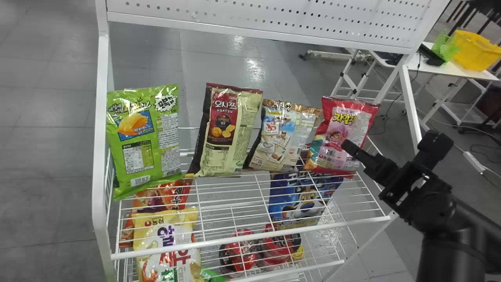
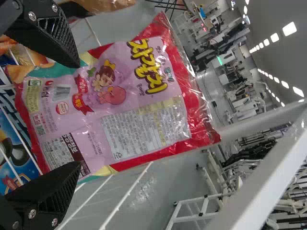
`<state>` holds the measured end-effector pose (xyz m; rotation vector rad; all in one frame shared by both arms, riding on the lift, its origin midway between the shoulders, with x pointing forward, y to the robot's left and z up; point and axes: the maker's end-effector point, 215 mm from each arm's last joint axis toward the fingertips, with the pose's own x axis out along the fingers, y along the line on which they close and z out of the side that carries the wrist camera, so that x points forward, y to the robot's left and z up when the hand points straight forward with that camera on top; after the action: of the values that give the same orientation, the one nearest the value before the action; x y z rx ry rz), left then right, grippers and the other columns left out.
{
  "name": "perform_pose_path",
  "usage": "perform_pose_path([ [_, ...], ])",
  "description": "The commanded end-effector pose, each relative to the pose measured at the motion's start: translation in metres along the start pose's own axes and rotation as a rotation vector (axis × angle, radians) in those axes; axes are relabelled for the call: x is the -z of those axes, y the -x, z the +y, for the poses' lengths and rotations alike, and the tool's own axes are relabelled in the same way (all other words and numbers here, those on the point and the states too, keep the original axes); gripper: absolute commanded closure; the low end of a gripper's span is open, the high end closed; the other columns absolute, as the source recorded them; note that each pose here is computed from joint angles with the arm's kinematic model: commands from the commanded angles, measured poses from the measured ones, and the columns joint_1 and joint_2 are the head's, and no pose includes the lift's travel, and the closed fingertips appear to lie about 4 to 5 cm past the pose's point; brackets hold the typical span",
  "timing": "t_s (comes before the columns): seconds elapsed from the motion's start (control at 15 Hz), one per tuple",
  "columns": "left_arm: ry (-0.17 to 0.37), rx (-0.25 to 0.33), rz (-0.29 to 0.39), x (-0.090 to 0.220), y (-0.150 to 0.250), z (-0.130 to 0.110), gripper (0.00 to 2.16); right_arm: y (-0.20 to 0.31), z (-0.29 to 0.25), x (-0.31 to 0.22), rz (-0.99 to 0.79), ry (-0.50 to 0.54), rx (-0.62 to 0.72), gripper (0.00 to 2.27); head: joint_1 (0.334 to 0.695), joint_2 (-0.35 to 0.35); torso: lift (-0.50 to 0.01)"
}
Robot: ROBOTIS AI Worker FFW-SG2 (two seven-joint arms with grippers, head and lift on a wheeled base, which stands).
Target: Hold basket handle with left hand then pick Jagalchi snack with right hand and place into basket
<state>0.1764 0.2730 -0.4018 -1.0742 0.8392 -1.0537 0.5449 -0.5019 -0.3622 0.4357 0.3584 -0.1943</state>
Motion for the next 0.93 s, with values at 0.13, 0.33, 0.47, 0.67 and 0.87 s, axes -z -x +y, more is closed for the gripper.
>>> perform_pose_path([
  [0.13, -0.001, 0.008, 0.002, -0.001, 0.001, -0.002, 2.15, -0.022, -0.006, -0.006, 0.038, -0.010, 0.014, 0.08, 0.695, -0.350, -0.009],
  [0.33, 0.006, 0.005, -0.002, -0.001, 0.003, 0.000, 2.15, -0.039, -0.003, -0.008, 0.032, -0.008, 0.011, 0.08, 0.695, -0.350, -0.009],
  [0.47, 0.006, 0.005, -0.002, -0.001, 0.003, 0.000, 2.15, -0.049, 0.000, -0.021, 0.000, 0.003, 0.008, 0.08, 0.695, -0.348, -0.009],
  [0.67, 0.007, 0.006, -0.004, -0.001, 0.003, 0.000, 2.15, -0.057, 0.011, -0.024, -0.007, 0.015, -0.019, 0.08, 0.695, -0.340, -0.009],
  [0.87, 0.007, 0.006, -0.004, -0.001, 0.003, 0.000, 2.15, -0.066, 0.020, -0.012, 0.025, 0.024, -0.029, 0.11, 0.695, -0.325, -0.009],
])
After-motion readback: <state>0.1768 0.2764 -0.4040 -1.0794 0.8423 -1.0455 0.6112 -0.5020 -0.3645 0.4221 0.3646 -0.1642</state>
